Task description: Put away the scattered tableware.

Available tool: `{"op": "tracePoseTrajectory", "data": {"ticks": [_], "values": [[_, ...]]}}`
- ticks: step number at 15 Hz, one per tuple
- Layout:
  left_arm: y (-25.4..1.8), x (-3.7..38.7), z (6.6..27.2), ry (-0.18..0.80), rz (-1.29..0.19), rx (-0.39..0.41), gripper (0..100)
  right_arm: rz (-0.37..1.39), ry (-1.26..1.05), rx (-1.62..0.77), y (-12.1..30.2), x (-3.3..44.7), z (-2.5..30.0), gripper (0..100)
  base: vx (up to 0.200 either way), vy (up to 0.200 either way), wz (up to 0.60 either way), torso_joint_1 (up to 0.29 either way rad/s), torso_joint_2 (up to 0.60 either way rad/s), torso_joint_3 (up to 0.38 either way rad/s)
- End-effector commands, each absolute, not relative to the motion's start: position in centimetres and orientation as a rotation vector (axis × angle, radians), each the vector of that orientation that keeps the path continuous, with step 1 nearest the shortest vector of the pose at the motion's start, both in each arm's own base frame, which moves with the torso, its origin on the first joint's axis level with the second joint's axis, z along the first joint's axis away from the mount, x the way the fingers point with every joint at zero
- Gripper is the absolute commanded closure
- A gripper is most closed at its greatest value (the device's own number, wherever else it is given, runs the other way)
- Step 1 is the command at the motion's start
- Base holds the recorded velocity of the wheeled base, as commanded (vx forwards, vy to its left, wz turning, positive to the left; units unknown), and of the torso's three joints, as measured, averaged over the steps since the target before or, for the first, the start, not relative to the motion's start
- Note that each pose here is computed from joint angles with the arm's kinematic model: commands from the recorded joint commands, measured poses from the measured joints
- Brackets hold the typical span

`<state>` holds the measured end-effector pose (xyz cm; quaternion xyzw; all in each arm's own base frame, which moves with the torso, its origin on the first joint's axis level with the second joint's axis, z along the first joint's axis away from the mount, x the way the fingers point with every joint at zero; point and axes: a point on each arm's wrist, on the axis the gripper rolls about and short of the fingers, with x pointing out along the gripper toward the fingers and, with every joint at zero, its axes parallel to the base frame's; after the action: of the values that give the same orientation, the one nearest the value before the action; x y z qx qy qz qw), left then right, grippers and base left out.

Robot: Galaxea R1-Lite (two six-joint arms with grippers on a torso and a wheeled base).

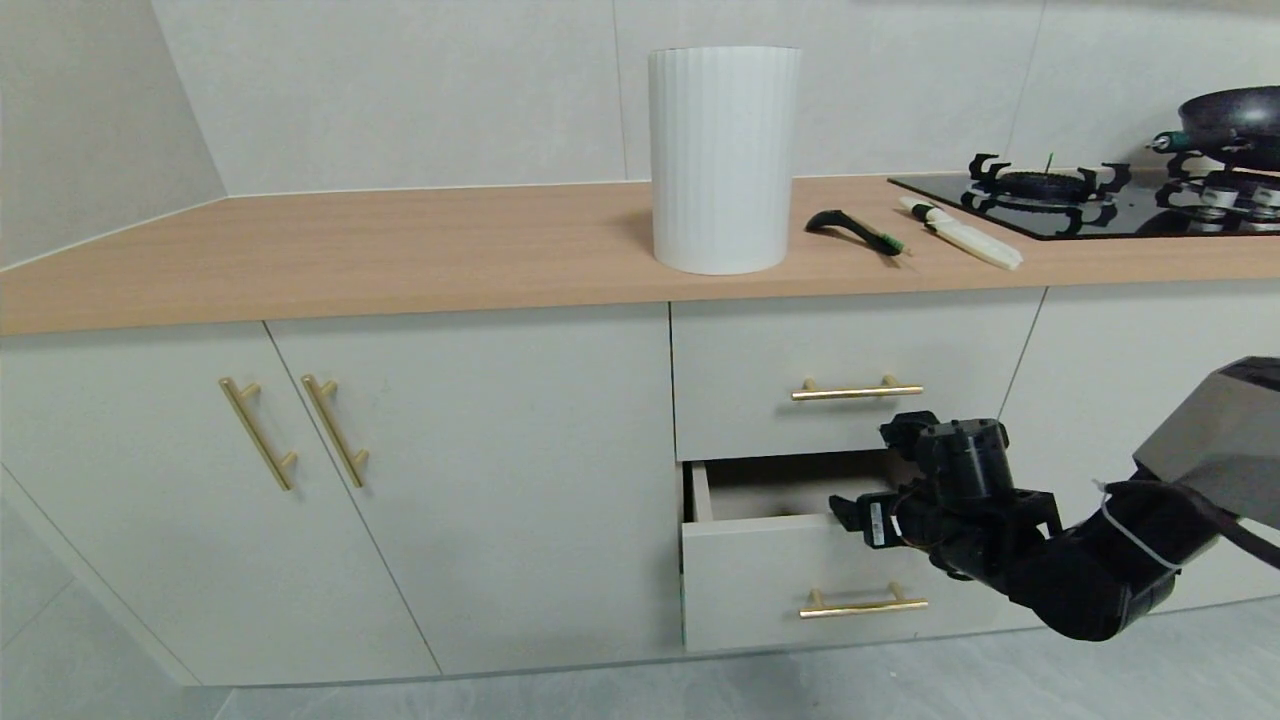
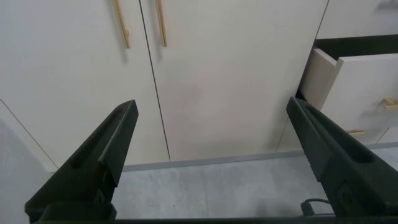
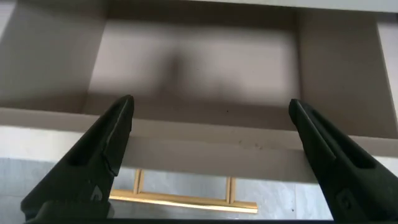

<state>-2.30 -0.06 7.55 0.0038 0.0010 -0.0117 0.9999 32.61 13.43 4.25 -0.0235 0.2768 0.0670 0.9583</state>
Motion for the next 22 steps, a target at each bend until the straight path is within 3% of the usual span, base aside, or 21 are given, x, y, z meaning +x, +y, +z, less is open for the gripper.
{"op": "tracePoseTrajectory", "data": {"ticks": [1, 15, 22], "values": [[-0.1, -2.3, 7.5, 0.003, -0.023, 0.008, 0, 0.133, 0.594, -0.061, 13.3, 32.5, 3.7, 0, 0.0, 0.0, 0.0, 0.0, 0.0, 0.0], [-0.1, -2.3, 7.5, 0.003, -0.023, 0.008, 0, 0.218, 0.821, -0.114, 12.4, 27.8, 9.0, 0, 0.0, 0.0, 0.0, 0.0, 0.0, 0.0], [-0.1, -2.3, 7.5, 0.003, -0.023, 0.008, 0, 0.266, 0.953, -0.244, 12.4, 26.0, 8.6, 0, 0.0, 0.0, 0.0, 0.0, 0.0, 0.0]]}}
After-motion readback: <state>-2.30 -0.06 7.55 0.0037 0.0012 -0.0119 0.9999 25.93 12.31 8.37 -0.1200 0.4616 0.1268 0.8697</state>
